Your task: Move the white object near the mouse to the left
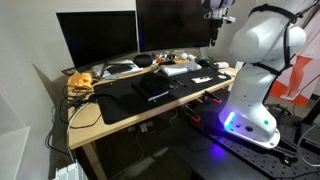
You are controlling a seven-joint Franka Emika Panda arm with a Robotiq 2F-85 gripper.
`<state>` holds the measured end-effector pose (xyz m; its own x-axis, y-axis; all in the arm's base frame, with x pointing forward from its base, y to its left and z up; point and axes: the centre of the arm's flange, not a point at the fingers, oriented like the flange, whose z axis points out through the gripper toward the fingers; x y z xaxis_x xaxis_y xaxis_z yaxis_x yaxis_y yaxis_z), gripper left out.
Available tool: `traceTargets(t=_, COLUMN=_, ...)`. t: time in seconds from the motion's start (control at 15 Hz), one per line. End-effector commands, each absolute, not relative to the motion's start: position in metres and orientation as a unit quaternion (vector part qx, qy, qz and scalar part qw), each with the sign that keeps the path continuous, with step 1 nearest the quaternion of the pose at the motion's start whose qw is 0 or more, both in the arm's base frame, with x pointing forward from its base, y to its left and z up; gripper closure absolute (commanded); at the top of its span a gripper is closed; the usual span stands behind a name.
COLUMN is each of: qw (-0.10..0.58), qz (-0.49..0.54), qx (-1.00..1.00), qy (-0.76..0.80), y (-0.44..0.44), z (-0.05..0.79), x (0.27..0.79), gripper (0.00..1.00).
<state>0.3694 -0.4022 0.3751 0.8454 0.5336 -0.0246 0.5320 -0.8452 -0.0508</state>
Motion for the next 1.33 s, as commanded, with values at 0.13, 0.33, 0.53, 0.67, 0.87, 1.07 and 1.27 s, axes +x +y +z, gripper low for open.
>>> traceTargets(t=0.13, qw=0.012, qz=0.033, qx=-0.96, qy=-0.277, y=-0.446, z=0.364, x=0.382, gripper=0.0)
traceTargets(t=0.33, qw=0.002, qz=0.024, qx=-0.958, qy=-0.285, y=-0.468, z=0.356, x=0.375, gripper=0.0)
traceTargets(t=0.53, qw=-0.009, qz=0.005, qx=-0.957, qy=-0.289, y=-0.488, z=0.347, x=0.368, gripper=0.0)
traceTargets(t=0.67, qw=-0.009, qz=-0.009, qx=-0.957, qy=-0.291, y=-0.499, z=0.341, x=0.361, gripper=0.0)
traceTargets(t=0.87, qw=-0.004, qz=-0.028, qx=-0.953, qy=-0.301, y=-0.513, z=0.333, x=0.353, gripper=0.0)
traceTargets(t=1.07, qw=-0.002, qz=-0.031, qx=-0.948, qy=-0.315, y=-0.524, z=0.327, x=0.345, gripper=0.0)
traceTargets(t=1.27, qw=-0.003, qz=-0.028, qx=-0.943, qy=-0.332, y=-0.533, z=0.317, x=0.341, gripper=0.0)
